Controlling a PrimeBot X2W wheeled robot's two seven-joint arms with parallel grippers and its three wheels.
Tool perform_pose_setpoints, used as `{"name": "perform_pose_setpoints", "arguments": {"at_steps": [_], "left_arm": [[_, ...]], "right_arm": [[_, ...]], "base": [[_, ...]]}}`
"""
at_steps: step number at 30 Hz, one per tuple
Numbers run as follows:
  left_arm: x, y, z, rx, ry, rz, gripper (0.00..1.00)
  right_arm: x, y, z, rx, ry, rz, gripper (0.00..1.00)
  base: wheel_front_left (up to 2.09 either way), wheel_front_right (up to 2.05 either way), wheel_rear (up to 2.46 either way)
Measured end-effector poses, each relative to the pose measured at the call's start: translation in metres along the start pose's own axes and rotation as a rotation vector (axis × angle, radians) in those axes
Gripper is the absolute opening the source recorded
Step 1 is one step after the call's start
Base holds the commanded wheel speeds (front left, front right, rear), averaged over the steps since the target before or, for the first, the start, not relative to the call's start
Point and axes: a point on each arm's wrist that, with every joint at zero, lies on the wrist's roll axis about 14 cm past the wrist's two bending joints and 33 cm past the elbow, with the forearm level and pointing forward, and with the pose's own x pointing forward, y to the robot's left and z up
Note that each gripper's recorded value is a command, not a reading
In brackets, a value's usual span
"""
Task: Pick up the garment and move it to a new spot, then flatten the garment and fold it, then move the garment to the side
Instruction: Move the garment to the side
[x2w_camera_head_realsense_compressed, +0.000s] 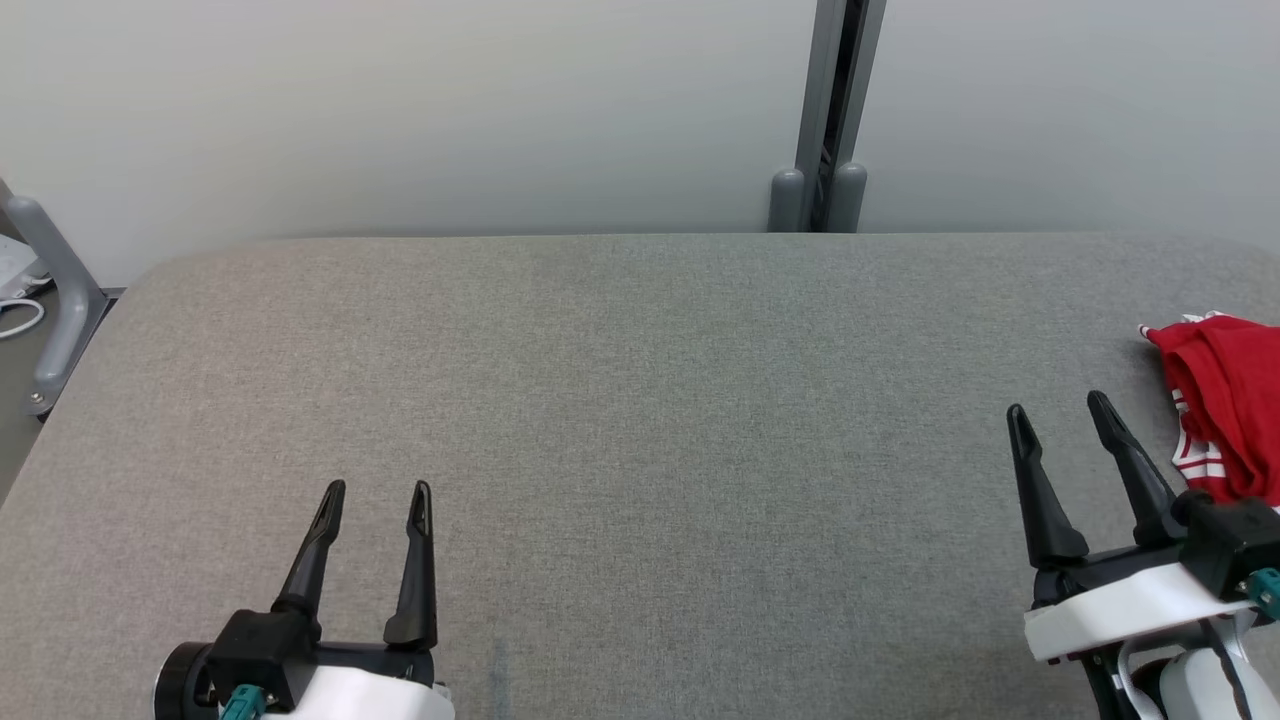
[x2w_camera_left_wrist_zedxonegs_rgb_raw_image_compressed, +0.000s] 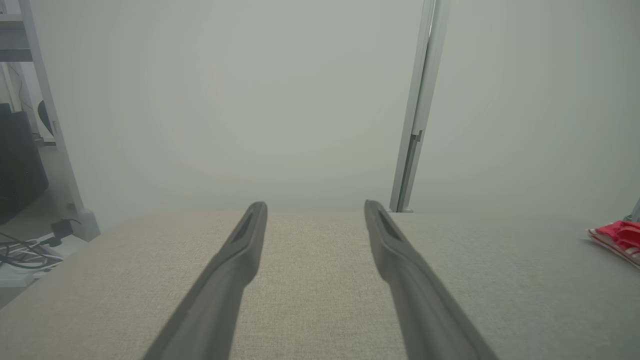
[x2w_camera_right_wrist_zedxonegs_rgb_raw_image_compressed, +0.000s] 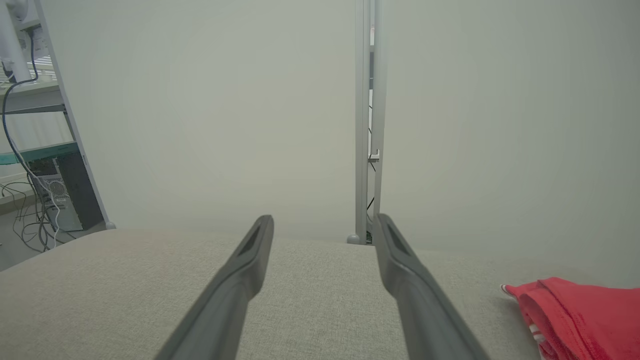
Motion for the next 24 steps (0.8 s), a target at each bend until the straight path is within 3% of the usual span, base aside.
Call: {"name": "perform_pose_setpoints", "arguments": {"at_steps": [24], "left_arm": [[-0.001,-0.012,-0.006,0.015,0.018,-0.023,1.0]], "right_arm": [[-0.017,0.0,-0.014,0.007,0.032,-0.064,1.0]], "base": [[0.0,0.0,0.0]]}}
